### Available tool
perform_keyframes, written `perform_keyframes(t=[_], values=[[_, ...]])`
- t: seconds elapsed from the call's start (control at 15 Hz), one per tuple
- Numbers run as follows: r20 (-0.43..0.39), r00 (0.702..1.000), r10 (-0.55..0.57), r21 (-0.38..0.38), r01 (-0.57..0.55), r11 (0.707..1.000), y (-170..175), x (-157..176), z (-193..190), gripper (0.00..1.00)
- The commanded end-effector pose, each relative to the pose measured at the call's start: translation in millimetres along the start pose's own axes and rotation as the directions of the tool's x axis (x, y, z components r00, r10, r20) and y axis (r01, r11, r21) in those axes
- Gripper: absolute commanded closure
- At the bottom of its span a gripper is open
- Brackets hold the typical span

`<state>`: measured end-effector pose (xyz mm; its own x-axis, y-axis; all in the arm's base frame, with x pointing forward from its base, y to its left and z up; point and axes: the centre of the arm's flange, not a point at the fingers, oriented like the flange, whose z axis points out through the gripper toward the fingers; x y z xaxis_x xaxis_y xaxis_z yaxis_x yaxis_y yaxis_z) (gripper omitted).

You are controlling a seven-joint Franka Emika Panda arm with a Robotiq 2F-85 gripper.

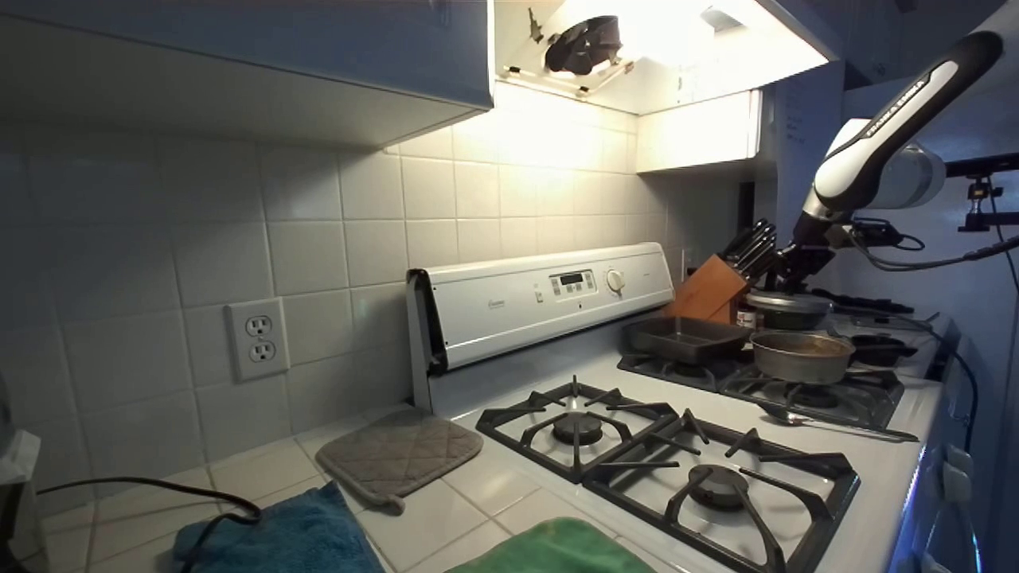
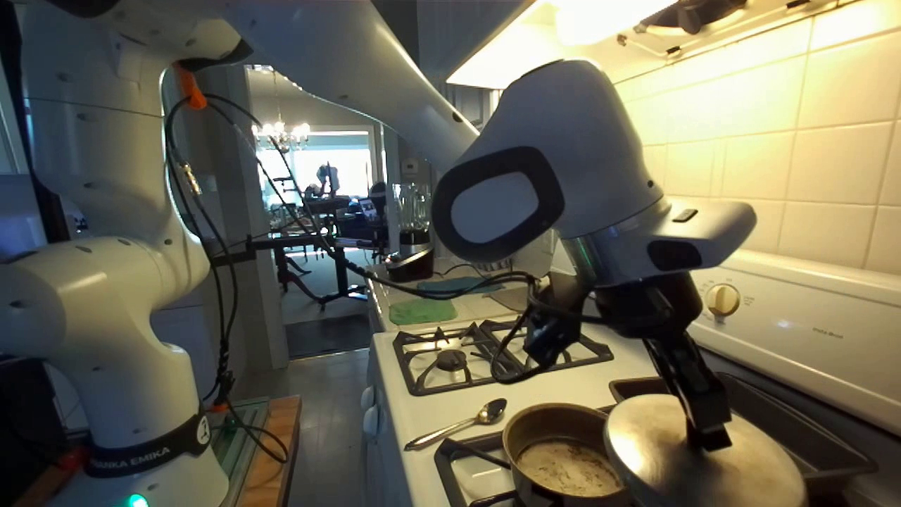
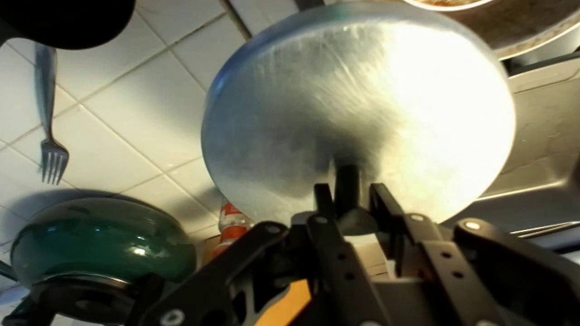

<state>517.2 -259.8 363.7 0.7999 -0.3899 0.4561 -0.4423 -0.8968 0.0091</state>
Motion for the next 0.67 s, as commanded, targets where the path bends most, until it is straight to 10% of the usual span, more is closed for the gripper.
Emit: perform_keyframes(t=[0.0, 0.6], values=[[0.004, 0.992, -0.122, 0.028, 0.122, 0.992, -24, -32, -28, 0.94], [0.015, 0.946, -0.324, 0.091, 0.321, 0.943, -65, -75, -31, 0.94]])
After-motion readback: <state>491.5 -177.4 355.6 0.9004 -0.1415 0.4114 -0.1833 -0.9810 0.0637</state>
